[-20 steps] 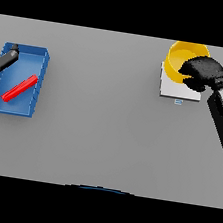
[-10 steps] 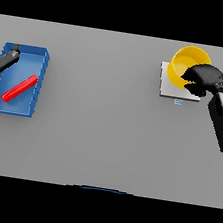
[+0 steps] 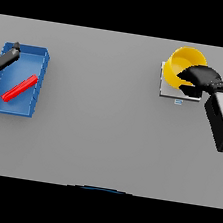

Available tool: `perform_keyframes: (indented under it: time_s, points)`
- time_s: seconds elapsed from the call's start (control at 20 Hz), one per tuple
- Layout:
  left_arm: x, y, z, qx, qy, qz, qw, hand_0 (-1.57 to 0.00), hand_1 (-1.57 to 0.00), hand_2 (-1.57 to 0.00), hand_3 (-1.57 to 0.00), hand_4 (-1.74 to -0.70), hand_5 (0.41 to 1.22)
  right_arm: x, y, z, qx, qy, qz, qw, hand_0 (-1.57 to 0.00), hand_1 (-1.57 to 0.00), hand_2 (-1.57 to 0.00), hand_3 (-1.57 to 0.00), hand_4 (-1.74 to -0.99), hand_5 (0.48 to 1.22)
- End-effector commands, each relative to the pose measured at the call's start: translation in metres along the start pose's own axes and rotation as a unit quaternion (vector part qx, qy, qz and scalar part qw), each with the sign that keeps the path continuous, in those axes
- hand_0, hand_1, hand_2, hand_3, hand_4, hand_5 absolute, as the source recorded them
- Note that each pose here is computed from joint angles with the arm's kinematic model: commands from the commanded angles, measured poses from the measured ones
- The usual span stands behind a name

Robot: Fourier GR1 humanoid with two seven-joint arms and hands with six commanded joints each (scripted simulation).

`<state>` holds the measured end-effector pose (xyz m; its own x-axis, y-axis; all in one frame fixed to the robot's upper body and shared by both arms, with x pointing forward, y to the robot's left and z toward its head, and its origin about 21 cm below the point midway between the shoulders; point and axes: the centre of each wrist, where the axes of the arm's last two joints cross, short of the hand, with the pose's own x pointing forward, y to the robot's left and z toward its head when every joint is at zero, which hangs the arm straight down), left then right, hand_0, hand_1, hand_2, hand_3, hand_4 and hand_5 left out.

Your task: Pick up the red beaker and tilt it to pour out 1 green nut into yellow bowl. Pick up the yellow bowl and place it on the metallic measuring scale.

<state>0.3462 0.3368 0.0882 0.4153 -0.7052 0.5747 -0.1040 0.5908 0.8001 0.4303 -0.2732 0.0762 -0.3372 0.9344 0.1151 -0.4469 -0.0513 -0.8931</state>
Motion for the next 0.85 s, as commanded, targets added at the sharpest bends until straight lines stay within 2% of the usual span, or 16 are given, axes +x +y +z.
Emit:
perform_keyframes:
  time_s: [0.0, 0.15, 0.3, 0.45, 0.5, 0.8]
  points:
    - [0.001, -0.0047, 0.001, -0.003, -0.003, -0.001, 1.0, 0.0, 0.0, 0.0, 0.0, -0.72, 0.667, 0.0, 0.0, 0.0007, 0.006, 0.006, 0.007, 1.0, -0.79, -0.71, -0.78, -0.72, -1.609, 1.029]
    - [-0.0016, -0.0033, 0.0015, 0.0, -0.004, 0.0, 1.0, 0.0, 0.0, 0.0, 0.0, -0.72, 0.663, -0.0019, -0.006, 0.0, 0.016, 0.003, 0.026, 1.0, -0.41, -0.36, -0.46, -0.55, -1.567, 0.929]
    - [-0.0032, -0.0018, -0.0034, -0.001, 0.003, -0.002, 1.0, 0.0, 0.0, 0.0, 0.0, -0.72, 0.664, -0.001, -0.0051, -0.0001, 0.016, -0.014, 0.031, 0.999, -0.21, -0.18, -0.24, -0.43, -1.552, 0.876]
    - [-0.0018, -0.0046, -0.002, -0.003, 0.0, 0.001, 1.0, 0.0, 0.0, 0.0, 0.0, -0.73, 0.664, -0.0049, -0.0001, 0.0012, 0.011, -0.019, 0.025, 0.999, -0.11, -0.09, -0.12, -0.33, -1.537, 0.822]
    - [0.0002, -0.0042, -0.0031, -0.004, 0.003, 0.0, 1.0, 0.0, 0.0, 0.0, 0.0, -0.73, 0.665, -0.0034, -0.0047, -0.0006, 0.008, -0.015, 0.025, 1.0, -0.08, -0.07, -0.1, -0.3, -1.53, 0.809]
    - [0.0029, -0.0068, -0.0022, -0.005, -0.006, 0.001, 1.0, 0.0, 0.0, 0.0, 0.0, -0.73, 0.665, -0.0039, -0.0037, -0.0024, 0.027, 0.013, 0.011, 1.0, -0.02, -0.02, -0.03, -0.15, -1.478, 0.738]
